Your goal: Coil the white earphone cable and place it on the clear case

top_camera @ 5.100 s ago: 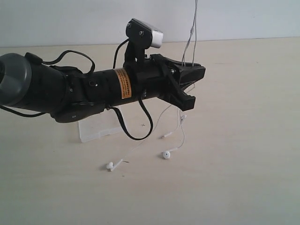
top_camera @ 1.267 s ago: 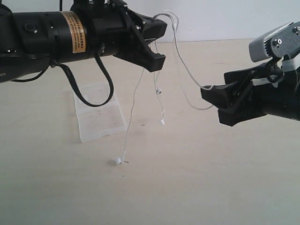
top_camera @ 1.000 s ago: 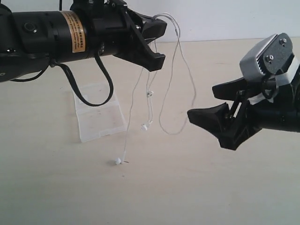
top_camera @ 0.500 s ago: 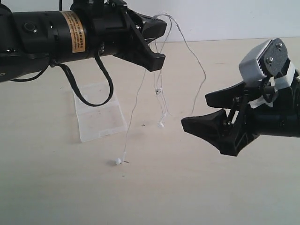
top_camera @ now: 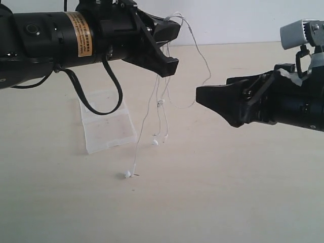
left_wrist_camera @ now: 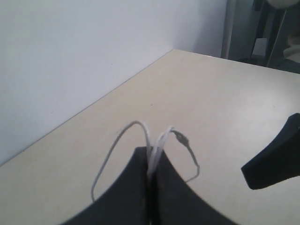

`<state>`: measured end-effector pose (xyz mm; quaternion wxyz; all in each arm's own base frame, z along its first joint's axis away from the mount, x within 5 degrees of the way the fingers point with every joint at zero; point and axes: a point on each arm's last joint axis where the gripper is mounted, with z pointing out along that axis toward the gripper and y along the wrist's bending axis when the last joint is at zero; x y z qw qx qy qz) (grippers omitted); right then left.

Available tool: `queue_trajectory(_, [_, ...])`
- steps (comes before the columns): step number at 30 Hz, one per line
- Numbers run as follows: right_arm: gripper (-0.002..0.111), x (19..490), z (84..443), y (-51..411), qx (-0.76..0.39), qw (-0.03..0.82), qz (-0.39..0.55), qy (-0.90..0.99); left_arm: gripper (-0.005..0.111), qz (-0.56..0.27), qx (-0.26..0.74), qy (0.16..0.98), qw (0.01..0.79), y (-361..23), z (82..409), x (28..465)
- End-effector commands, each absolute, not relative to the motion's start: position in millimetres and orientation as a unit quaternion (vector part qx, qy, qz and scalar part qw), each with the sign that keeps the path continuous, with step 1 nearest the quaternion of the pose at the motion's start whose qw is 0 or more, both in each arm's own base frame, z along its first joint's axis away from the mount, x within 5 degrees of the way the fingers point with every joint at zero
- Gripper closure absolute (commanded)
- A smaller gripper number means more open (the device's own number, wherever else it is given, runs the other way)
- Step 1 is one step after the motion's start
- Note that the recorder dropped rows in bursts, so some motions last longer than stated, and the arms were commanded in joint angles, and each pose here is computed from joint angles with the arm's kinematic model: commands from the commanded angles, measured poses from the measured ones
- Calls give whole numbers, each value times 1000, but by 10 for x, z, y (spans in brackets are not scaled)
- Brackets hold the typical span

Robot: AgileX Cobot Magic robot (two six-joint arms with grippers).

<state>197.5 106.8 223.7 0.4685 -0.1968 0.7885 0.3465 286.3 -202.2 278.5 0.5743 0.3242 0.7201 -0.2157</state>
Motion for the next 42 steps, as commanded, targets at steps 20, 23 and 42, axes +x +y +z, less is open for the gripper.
queue_trajectory(20, [15,1929,2342,1132,-246,510,380,731,107,-322,313,652,611,-2174,2809,2858])
queue_trajectory(23, [15,1924,2335,1134,-241,503,385,736,107,-330,312,653,605,-2207,2721,2890])
queue_trajectory(42, [14,1850,2506,959,-257,558,264,743,107,-337,288,660,606,-2084,2701,2993])
